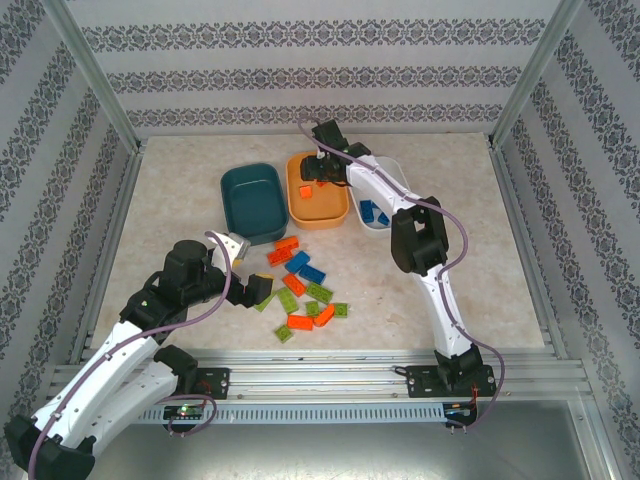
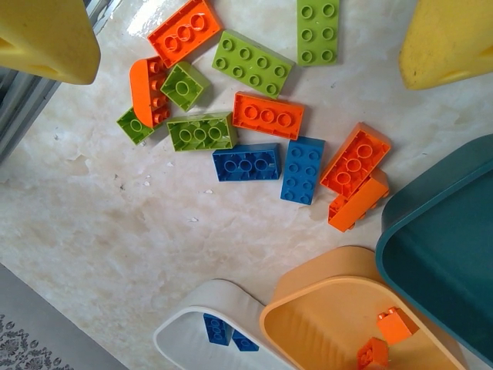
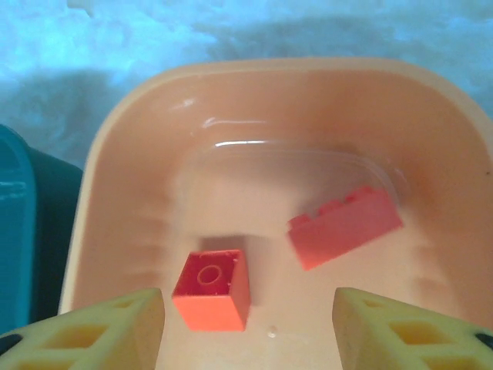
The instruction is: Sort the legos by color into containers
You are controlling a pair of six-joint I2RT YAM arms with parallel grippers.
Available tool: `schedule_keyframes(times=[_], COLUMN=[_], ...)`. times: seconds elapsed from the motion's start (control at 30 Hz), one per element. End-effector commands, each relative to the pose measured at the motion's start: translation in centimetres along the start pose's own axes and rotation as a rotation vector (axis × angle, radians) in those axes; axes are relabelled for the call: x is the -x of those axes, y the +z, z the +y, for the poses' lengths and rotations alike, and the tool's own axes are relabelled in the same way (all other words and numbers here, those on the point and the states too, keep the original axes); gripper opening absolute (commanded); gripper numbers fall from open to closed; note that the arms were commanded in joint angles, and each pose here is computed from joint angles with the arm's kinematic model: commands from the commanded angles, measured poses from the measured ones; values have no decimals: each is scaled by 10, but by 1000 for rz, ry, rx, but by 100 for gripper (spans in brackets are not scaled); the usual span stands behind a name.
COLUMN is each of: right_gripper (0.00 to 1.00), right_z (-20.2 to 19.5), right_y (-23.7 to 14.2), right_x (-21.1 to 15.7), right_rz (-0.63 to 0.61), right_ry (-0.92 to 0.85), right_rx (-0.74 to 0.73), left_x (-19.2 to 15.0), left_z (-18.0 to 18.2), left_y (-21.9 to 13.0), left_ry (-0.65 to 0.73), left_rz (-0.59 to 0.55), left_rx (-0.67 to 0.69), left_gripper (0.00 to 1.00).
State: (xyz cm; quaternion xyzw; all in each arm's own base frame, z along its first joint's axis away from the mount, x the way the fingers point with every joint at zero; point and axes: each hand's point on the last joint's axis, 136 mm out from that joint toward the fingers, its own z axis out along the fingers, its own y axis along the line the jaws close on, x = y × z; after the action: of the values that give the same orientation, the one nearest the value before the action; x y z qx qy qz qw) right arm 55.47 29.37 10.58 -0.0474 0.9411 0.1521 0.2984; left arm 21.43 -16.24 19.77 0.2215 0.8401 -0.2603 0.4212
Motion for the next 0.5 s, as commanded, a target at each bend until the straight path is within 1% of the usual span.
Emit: schedule_keyframes(times=[0.0, 0.1, 0.23, 0.33, 0.4, 0.47], right_gripper=[61, 61, 64, 66, 67, 68], right_z=[8, 18, 27, 20, 11, 2], right_y=[-34, -72, -126, -168, -192, -211], right_x=[20, 27, 15, -8, -33, -60], right_rz=[-33, -70, -93, -115, -104, -68], right_ry=[-6, -16, -56, -53, -33, -20], right_rx=[20, 43, 59, 52, 64, 72], left_x=[9, 10, 12, 15, 17, 18], left_z=[-4, -4, -2, 0, -2, -5], left_y=[-4, -6, -9, -12, -15, -15], left_ry=[9, 11, 1, -6, -9, -12], left_rz=[-40, -49, -64, -82, -90, -89], left_rx=[-17, -15, 6, 24, 16, 1], left_gripper=[100, 100, 100, 100, 100, 100])
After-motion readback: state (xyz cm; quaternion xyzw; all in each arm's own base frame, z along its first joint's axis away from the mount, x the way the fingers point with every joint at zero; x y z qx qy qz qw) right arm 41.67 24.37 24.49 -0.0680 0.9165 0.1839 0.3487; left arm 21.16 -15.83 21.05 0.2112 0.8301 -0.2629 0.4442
